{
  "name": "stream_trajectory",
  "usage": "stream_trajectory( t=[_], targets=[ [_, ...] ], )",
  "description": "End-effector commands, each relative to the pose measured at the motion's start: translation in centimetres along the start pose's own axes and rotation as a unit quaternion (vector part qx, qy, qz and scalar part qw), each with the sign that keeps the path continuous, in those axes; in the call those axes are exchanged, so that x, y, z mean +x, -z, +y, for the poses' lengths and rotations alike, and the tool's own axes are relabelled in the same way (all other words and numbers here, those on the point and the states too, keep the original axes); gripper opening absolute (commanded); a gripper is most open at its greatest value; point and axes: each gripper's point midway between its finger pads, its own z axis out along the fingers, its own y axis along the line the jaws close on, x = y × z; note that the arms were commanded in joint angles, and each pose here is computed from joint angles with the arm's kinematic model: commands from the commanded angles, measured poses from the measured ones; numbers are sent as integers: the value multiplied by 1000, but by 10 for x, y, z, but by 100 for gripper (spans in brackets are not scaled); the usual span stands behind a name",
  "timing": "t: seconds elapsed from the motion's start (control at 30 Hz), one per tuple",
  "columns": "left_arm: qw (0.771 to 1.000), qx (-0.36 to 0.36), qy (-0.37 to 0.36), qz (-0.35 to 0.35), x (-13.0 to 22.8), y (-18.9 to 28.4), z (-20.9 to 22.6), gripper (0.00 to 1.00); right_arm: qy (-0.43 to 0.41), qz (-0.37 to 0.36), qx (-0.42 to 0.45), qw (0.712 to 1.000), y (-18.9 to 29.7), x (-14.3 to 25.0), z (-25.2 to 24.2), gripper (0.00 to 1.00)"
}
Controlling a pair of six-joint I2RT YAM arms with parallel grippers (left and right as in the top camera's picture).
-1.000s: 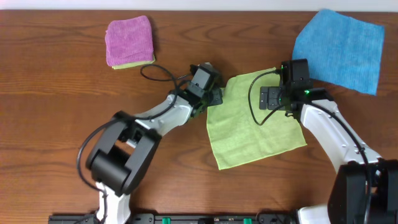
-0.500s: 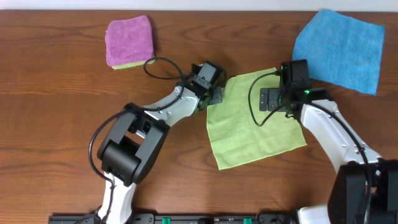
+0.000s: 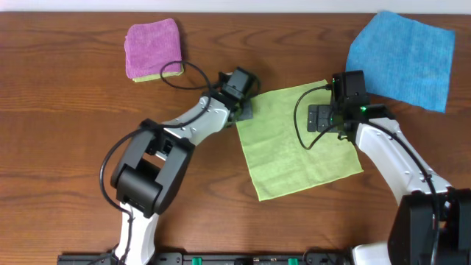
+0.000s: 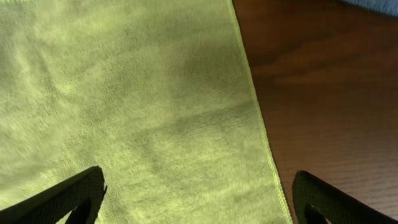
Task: Fold the cloth
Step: 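Pull the cloth corners with both grippers to flatten it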
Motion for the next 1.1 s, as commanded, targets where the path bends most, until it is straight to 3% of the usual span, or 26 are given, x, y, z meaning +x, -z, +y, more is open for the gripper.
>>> stream_trajectory(
  t=[0.0, 0.27, 0.33, 0.63, 0.7, 0.77, 0.87, 1.07],
  targets=[
    [999, -53, 11, 2, -5, -12, 40, 6, -11, 24, 7, 1000, -1, 12, -4, 93],
    [998, -51, 33, -21, -27, -13, 57, 6, -54, 84, 18, 995, 2, 43, -8, 40],
    [998, -46, 36, -31, -33, -13, 56, 6, -64, 87, 20, 994, 2, 45, -7, 30],
    [996, -20, 44, -78, -64, -11, 56, 6, -181, 129, 56, 973, -5, 85, -10, 27],
    [997, 4, 44, -62, -59, -12, 49, 6, -177, 123, 54, 975, -14, 92, -8, 28],
    [998, 35, 42, -31, -48, -10, 39, 6, -153, 116, 47, 980, -22, 97, -5, 21],
    [998, 57, 35, 11, -37, 8, 28, 6, -108, 117, 40, 986, -24, 100, -4, 1],
    [993, 110, 9, 45, -29, 46, 4, 6, -82, 107, 33, 990, -25, 94, -3, 2]
  ],
)
